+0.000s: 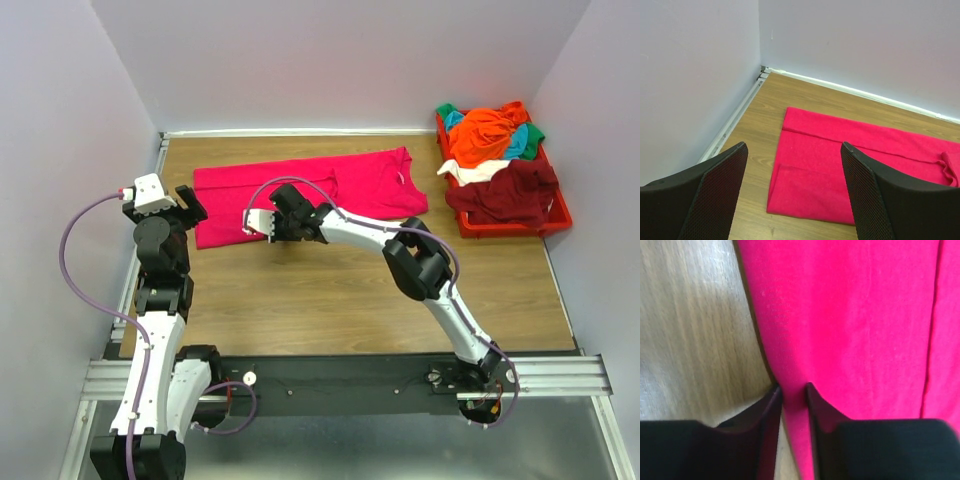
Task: Fold and stack the t-shirts
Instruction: Fold the tshirt
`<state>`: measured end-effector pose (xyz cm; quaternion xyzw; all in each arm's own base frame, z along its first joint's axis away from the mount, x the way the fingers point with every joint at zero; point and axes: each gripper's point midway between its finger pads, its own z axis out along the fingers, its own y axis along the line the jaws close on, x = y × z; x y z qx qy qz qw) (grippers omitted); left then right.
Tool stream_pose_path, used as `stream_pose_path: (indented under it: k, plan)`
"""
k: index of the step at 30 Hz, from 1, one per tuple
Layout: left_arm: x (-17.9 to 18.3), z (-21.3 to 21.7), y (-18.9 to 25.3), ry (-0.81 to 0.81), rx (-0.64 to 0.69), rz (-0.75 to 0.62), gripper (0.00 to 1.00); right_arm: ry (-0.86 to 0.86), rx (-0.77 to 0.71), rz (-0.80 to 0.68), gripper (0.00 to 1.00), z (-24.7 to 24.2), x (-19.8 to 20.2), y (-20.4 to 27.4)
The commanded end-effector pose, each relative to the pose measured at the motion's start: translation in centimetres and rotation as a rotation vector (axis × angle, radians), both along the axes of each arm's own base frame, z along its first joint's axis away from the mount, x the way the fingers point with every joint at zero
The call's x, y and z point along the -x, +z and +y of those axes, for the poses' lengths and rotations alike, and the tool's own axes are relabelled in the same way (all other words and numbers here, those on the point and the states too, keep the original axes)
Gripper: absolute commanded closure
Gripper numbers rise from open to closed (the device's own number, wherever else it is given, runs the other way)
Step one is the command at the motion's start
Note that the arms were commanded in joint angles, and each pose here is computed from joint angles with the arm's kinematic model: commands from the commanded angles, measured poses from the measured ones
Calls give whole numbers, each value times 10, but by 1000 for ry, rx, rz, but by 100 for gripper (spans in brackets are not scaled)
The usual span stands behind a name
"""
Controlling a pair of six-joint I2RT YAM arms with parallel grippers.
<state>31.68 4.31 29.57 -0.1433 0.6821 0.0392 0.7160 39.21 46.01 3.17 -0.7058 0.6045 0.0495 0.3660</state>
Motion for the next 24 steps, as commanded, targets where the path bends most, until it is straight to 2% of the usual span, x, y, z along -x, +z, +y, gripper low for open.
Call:
stream_pose_path:
  k: [1,5,8,12,14,16,18,19,21,22,23,24]
  plan:
    - [-1,-7,0,-37,-6,-6,18,-26,71,11,75,-11,6,-27]
    - [-2,-13,2,-77,-20,-11,18,-20,75,17,93,-19,14,-23]
    - [-2,-19,4,-107,-29,-16,17,18,53,45,99,-27,35,-12]
    - [-2,-28,7,-163,-44,-30,18,162,26,114,99,-45,92,3]
    - [-4,-39,5,-222,-54,-33,17,288,27,198,99,-71,147,6]
    - [-5,-61,4,-344,-64,-46,17,353,104,315,99,-109,191,-11]
    - [-7,-87,1,-489,-65,-58,17,379,144,359,88,-144,218,-9]
    - [-7,-96,1,-541,-61,-60,17,382,190,361,64,-173,233,-11]
    - [-9,-127,-9,-692,-18,-36,17,373,223,354,34,-196,242,-7]
    - [-12,-133,-15,-727,4,-16,17,369,222,350,9,-205,245,-1]
    - [-15,-140,-16,-761,22,-5,17,344,204,358,0,-215,241,5]
    - [-18,-146,-19,-790,39,8,17,321,179,348,0,-225,238,19]
